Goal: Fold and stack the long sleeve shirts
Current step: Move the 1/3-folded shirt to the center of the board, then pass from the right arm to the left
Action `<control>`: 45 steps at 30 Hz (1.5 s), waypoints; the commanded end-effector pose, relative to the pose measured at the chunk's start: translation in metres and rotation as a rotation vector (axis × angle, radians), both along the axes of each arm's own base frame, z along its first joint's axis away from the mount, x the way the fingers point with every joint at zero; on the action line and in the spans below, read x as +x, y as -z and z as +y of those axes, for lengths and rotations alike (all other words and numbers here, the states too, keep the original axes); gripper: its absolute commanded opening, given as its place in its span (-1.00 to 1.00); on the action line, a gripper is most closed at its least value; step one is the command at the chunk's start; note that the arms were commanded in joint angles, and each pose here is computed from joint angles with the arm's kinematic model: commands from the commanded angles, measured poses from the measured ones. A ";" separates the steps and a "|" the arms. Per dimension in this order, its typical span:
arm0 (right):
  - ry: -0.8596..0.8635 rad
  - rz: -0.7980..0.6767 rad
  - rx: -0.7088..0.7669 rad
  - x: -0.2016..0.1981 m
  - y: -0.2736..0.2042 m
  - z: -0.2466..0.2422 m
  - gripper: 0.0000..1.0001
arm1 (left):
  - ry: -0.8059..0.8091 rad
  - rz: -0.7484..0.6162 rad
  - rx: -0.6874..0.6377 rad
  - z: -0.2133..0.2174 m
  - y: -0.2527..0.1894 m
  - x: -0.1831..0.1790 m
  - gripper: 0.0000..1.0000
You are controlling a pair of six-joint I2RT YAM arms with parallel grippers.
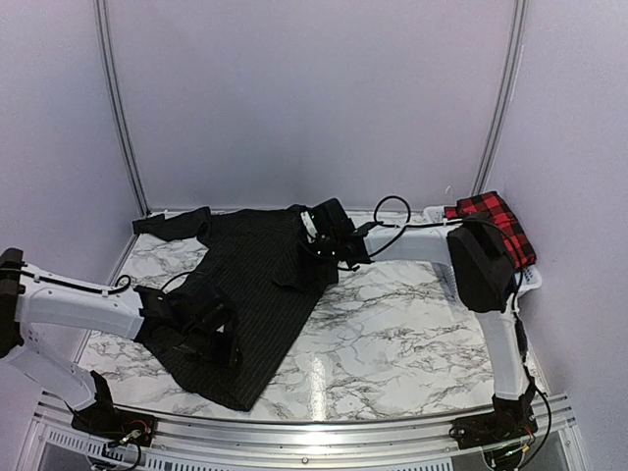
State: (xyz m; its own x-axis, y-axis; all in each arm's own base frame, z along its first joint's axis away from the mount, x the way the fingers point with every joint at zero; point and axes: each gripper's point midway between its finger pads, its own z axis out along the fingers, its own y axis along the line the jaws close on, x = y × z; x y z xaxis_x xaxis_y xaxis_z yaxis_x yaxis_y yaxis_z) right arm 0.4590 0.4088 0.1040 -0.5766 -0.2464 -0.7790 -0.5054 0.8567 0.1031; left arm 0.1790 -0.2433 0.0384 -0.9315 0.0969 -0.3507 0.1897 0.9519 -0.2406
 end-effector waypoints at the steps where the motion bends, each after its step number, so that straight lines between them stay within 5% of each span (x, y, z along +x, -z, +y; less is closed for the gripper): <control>1: -0.018 0.214 -0.034 -0.019 0.069 -0.001 -1.00 | 0.105 0.035 -0.019 -0.028 0.013 0.001 -0.21; 12: 0.177 0.302 -0.175 -0.019 0.111 -0.120 -1.00 | 0.337 0.135 -0.071 -0.122 0.021 -0.044 -0.28; 18: 0.175 0.243 -0.157 -0.012 0.076 -0.150 -0.98 | 0.366 0.099 -0.131 -0.153 -0.002 -0.040 -0.27; 24: 0.039 0.178 -0.038 -0.013 0.010 -0.111 -1.00 | 0.263 -0.052 -0.181 -0.154 -0.051 0.015 -0.18; 32: -0.335 0.024 0.225 -0.069 -0.095 -0.047 -1.00 | 0.224 -0.329 -0.248 -0.152 -0.123 0.126 0.15; 37: -0.476 -0.015 0.248 -0.098 -0.114 -0.024 -1.00 | 0.266 -0.410 -0.373 -0.159 -0.164 0.168 0.28; 45: -0.573 -0.047 0.252 -0.121 -0.126 -0.009 -1.00 | 0.327 -0.487 -0.361 -0.157 -0.180 0.194 0.39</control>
State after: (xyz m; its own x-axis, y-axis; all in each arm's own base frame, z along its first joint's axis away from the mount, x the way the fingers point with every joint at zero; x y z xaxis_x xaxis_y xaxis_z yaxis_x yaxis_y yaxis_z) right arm 0.3587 0.3862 0.2194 -0.4243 -0.2922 -0.8571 -0.8328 0.4975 0.2426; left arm 0.3646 -0.3906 0.2064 -0.6622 0.1145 -0.7405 0.5475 0.7486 -0.3739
